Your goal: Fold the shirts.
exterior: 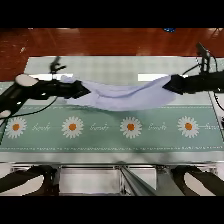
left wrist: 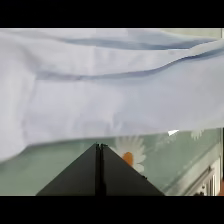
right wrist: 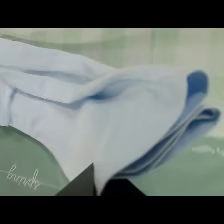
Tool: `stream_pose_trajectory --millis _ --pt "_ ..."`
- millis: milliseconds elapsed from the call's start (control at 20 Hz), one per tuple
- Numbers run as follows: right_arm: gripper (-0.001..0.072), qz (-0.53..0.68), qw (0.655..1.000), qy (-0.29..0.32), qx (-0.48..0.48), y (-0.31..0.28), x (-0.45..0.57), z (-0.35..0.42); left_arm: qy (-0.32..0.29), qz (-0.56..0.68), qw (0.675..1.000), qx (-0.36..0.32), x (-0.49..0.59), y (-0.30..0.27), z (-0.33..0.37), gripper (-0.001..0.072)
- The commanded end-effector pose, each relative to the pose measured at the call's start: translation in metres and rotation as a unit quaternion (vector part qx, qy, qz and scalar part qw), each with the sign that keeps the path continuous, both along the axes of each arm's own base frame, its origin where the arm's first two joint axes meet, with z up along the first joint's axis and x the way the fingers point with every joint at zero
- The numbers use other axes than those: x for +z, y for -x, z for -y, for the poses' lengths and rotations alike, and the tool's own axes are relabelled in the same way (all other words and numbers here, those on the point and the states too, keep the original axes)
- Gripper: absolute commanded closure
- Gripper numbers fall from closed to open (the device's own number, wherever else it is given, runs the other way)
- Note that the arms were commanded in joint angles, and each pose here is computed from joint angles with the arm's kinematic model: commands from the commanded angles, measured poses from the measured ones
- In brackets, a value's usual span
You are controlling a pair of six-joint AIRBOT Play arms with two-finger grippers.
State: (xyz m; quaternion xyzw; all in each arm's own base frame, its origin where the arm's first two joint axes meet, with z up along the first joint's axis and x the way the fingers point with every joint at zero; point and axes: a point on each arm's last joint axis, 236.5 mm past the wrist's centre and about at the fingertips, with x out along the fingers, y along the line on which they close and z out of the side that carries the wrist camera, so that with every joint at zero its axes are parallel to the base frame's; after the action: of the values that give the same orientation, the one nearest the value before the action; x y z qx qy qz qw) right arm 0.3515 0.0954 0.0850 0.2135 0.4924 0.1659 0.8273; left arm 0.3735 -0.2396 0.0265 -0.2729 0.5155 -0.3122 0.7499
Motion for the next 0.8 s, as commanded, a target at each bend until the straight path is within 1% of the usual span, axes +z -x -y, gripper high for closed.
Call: stream_pose_trajectory --millis 0,100,200,350,450,550,600,750 --pt "0.0694 0.024 0.999 -0.009 -0.033 0.060 0.010 -0.002 -0.009 -0.041 0.995 -0.091 -0.034 0.011 0.097 0.0693" --pt "0.0694 0.040 0.998 -0.022 -0.044 0.079 0.020 -0.005 -0.025 -0.081 0.986 -0.144 -0.059 0.034 0.145 0.0693" --pt "0.0694 0.053 0.997 -0.035 -0.040 0.092 0.034 -0.012 -0.027 -0.109 0.972 -0.207 -0.070 0.064 0.188 0.0694" --pt "0.0694 0.066 0.995 -0.067 -0.029 0.101 0.050 -0.025 -0.035 -0.138 0.958 -0.249 -0.084 0.097 0.234 0.0694" --pt "0.0694 0.071 0.994 -0.078 -0.029 0.100 0.054 -0.028 -0.041 -0.151 0.942 -0.297 -0.091 0.124 0.250 0.0694" --pt "0.0694 0.074 0.994 -0.080 -0.031 0.099 0.056 -0.028 -0.043 -0.154 0.932 -0.324 -0.089 0.133 0.250 0.0693" --pt "0.0694 0.074 0.993 -0.082 -0.031 0.098 0.056 -0.029 -0.048 -0.149 0.932 -0.327 -0.086 0.126 0.243 0.0693" --pt "0.0694 0.080 0.993 -0.085 -0.035 0.096 0.059 -0.028 -0.112 -0.132 0.931 -0.322 -0.078 0.086 0.179 0.0693"
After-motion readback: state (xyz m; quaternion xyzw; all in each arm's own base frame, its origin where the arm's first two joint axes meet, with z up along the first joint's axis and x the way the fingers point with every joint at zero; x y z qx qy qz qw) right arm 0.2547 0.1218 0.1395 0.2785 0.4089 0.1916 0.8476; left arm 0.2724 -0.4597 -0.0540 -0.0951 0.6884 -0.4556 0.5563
